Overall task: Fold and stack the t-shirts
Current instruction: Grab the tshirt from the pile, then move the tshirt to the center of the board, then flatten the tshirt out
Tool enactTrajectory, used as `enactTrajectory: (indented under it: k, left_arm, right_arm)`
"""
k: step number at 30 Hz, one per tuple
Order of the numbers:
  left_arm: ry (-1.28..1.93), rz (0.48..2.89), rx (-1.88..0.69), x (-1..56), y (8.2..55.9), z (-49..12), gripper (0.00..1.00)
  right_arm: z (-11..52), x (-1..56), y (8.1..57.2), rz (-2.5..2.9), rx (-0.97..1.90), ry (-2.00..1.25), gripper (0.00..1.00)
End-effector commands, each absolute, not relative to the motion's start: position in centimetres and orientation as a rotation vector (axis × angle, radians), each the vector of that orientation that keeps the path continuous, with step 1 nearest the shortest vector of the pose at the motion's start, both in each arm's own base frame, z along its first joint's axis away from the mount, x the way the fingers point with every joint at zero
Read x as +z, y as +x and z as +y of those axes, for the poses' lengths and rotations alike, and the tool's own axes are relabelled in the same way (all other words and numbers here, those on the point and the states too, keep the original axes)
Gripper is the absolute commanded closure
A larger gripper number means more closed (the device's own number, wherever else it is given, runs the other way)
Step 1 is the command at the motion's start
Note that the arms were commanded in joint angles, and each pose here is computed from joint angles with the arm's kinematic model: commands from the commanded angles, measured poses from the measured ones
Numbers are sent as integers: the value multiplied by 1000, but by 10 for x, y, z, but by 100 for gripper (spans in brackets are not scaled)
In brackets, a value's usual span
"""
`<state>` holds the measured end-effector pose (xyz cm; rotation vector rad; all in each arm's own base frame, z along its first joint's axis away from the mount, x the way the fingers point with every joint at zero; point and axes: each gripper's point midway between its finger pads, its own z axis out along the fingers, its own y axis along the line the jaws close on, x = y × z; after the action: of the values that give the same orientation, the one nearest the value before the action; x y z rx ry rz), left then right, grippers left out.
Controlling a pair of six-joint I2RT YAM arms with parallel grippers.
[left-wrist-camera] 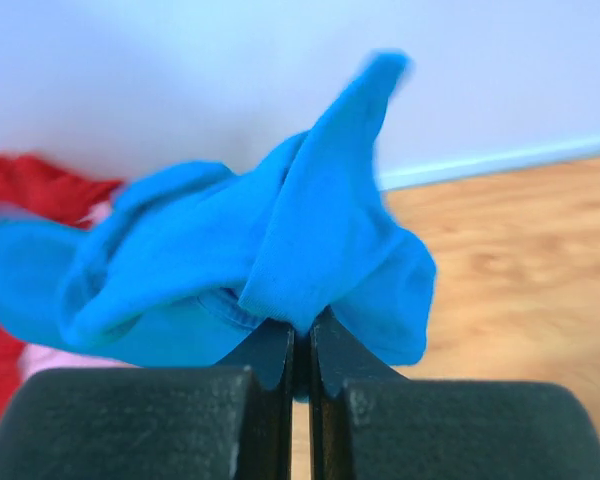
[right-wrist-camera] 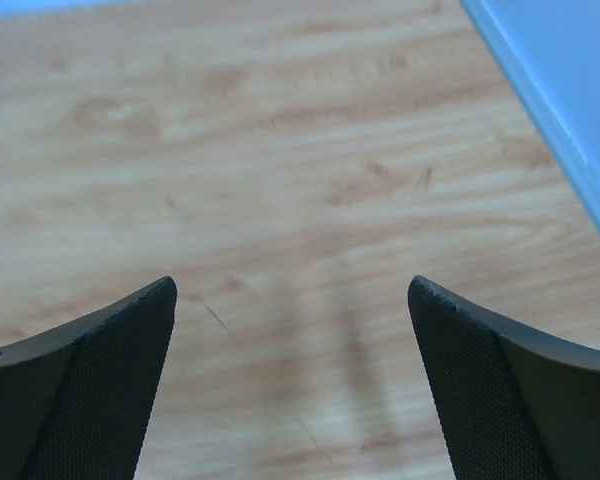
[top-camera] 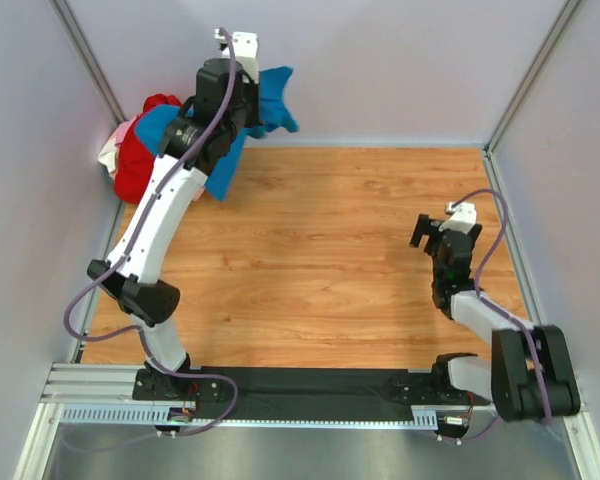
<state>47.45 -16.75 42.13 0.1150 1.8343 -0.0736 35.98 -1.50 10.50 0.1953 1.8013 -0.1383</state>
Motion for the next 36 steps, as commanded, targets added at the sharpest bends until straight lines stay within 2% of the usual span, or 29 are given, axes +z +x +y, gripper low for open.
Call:
enactTrajectory:
  k: [1,3,4,5,6,7,8,10,11,12,14,18,20,24,27,31,36]
  left_arm:
    - [289,1862,-125,422,433,-212,100]
    - [381,1959,-196,385,415,-256,100]
    - [419,2002,-250,369,408,-272,80]
    - [499,2069,-322,341,398,-301,58]
    - [576,2120,-414,322,385,-323,37]
    - [596,2171,-420,307,379,-331,1]
    - [633,2269,-400,277,370,-337,0]
    - [660,2338,-395,253,351,-347,0]
    - [646,2298,-420,263,346,-349,0]
    - [644,2355,-412,239,335,-346,0]
    - [605,2313,-462,252,325,-340,0]
    - [574,2380,-386,228,304,-309,0]
    - [555,2380,-374,229,295,-297,2]
    - [559,2447,-388,183,267,-283,5]
    - [524,2497,-489,151,249,-288,5]
    - [484,2501,-657,127,239,-306,7]
    - [507,2552,-654,103,227,-305,11]
  right_arm:
    - [-8,193,367,1706,-40,304,0]
    - [1,260,364,1587,99,381,0]
    - [-2,253,354,1653,100,443,0]
    - [-5,285,345,1596,149,546,0]
    - [-16,288,337,1602,97,585,0]
    - [-18,283,329,1654,64,568,0]
    - [-17,299,325,1645,61,541,0]
    - [-21,297,309,1708,19,539,0]
    - [-22,298,304,1723,8,543,0]
    - [-22,308,300,1718,17,550,0]
    - [-18,301,292,1764,32,545,0]
    - [-1,285,294,1828,127,517,0]
    - [4,271,294,1882,145,541,0]
    - [-9,209,292,2061,39,714,1]
    - [-23,165,292,2148,66,831,5]
    - [-33,128,304,2221,224,953,19]
    - [-41,95,322,2325,194,990,20]
